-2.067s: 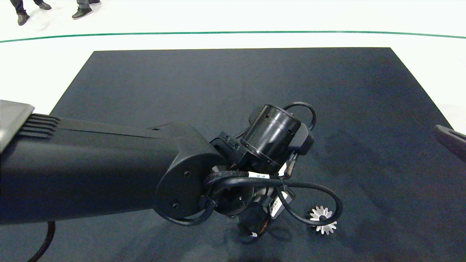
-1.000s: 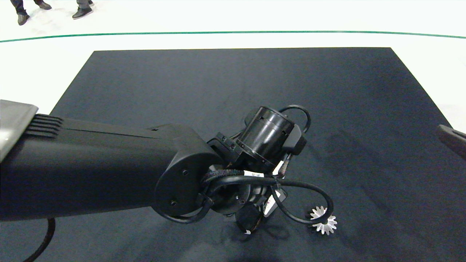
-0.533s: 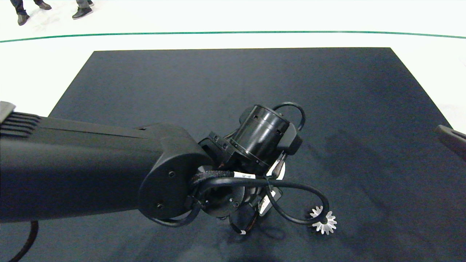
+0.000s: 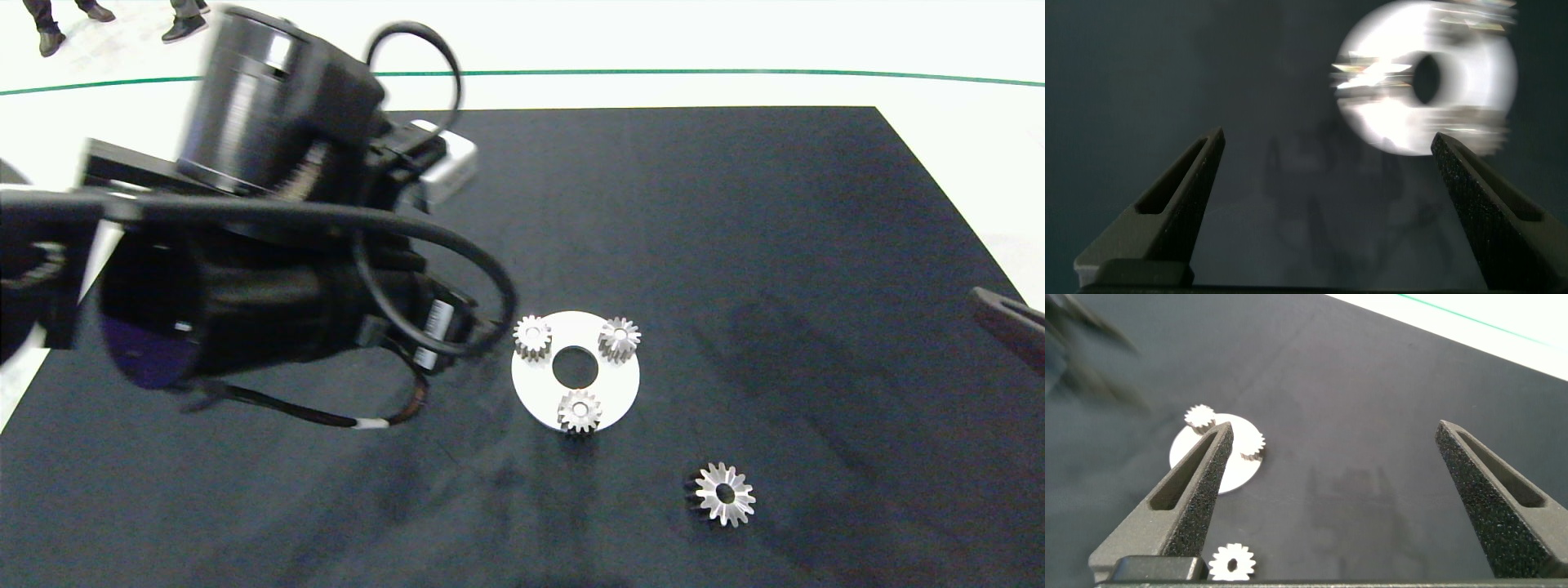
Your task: Remove an incorrectly installed larger gear and replace it with the correct smaller gear
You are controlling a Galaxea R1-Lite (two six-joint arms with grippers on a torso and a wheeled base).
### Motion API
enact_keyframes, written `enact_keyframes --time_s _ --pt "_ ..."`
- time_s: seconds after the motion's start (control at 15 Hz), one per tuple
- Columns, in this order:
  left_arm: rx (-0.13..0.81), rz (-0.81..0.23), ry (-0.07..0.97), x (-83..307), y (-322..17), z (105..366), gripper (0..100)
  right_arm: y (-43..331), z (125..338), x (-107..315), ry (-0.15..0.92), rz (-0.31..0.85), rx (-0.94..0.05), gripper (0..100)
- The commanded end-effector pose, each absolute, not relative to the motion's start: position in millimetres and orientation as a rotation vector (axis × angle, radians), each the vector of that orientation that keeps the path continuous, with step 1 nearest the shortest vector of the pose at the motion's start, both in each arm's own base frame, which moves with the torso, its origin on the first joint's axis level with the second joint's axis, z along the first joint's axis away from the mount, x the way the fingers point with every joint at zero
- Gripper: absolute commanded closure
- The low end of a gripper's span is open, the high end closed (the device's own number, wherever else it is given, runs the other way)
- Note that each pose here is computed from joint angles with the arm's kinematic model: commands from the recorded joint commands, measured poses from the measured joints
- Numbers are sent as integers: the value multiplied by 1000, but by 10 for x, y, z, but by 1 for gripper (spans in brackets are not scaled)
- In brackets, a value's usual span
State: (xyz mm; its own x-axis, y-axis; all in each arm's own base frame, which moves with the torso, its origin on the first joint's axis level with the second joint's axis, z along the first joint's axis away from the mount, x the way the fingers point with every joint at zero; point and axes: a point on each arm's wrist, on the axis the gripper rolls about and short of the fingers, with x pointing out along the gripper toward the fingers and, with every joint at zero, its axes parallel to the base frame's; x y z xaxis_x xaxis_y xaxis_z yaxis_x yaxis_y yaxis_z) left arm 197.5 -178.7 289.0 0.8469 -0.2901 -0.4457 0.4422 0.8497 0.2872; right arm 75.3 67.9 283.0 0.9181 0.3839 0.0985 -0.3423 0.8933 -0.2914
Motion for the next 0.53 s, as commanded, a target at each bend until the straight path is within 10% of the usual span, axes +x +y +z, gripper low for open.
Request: enact_keyframes --time_s 0.07,0.27,0.53 --pt "265 -111 215 1387 -636 3243 0 635 2795 765 -153 315 -312 0" --pt "124 26 -109 562 -128 3463 0 501 2802 773 -146 164 -317 0" --pt "91 83 -226 -205 160 3325 0 148 2471 497 -116 -73 -352 0"
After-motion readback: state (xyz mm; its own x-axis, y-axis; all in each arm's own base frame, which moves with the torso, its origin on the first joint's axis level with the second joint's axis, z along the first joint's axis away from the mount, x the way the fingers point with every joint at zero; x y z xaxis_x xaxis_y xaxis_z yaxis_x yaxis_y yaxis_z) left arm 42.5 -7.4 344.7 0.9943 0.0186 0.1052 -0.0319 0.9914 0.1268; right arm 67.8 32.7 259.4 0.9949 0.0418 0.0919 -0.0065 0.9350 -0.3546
